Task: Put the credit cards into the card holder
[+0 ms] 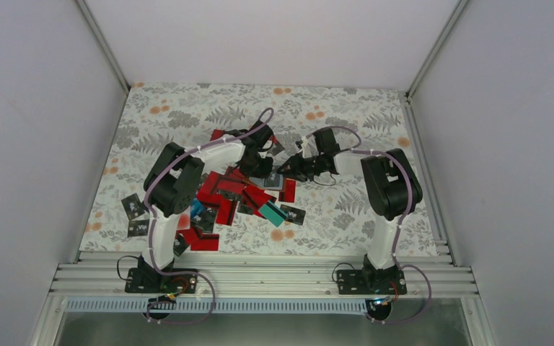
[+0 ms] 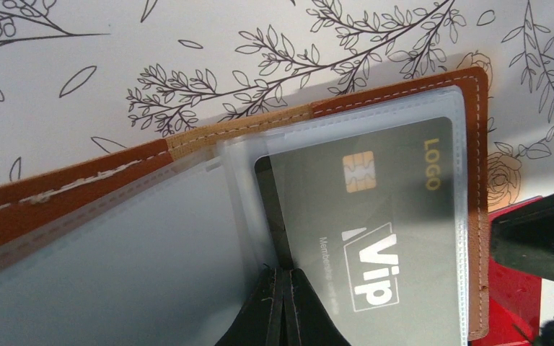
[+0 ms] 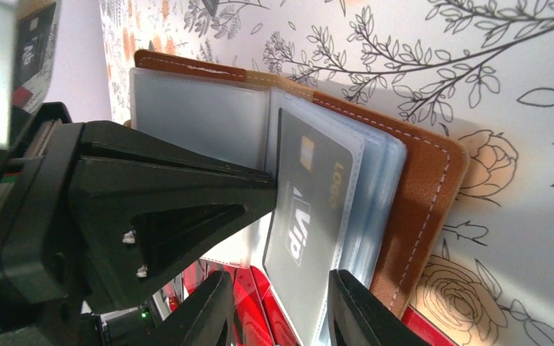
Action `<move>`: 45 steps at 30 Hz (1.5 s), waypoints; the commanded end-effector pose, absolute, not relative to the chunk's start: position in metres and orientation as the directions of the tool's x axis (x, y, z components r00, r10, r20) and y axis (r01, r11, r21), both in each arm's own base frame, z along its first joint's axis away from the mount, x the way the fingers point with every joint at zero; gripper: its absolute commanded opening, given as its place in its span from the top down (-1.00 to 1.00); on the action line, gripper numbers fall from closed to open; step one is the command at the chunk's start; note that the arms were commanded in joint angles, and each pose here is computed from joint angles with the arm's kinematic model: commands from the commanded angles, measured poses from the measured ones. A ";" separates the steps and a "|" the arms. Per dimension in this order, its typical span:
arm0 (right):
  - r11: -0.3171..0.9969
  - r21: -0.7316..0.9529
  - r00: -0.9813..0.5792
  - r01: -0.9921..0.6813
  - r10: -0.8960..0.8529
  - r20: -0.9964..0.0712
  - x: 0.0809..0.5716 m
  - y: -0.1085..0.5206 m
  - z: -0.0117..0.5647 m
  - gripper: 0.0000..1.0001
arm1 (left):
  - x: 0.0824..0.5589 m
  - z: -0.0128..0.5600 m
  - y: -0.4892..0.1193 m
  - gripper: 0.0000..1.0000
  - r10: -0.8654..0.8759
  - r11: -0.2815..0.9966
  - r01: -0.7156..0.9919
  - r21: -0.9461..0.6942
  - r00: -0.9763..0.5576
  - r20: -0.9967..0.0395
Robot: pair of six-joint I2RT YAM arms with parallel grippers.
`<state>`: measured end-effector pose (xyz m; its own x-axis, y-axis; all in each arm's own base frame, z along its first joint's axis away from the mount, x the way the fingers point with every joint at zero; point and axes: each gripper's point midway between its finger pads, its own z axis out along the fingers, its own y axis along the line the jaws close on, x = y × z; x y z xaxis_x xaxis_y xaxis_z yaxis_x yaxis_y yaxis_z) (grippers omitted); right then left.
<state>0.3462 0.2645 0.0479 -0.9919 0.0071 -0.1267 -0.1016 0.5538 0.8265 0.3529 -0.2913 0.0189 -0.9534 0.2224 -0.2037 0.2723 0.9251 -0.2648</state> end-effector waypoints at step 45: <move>0.644 0.759 -0.994 -0.090 -0.010 -0.110 0.348 0.280 0.028 0.85 | 0.326 -0.020 -0.276 0.95 0.229 0.939 0.250 -0.237 -0.967 -0.113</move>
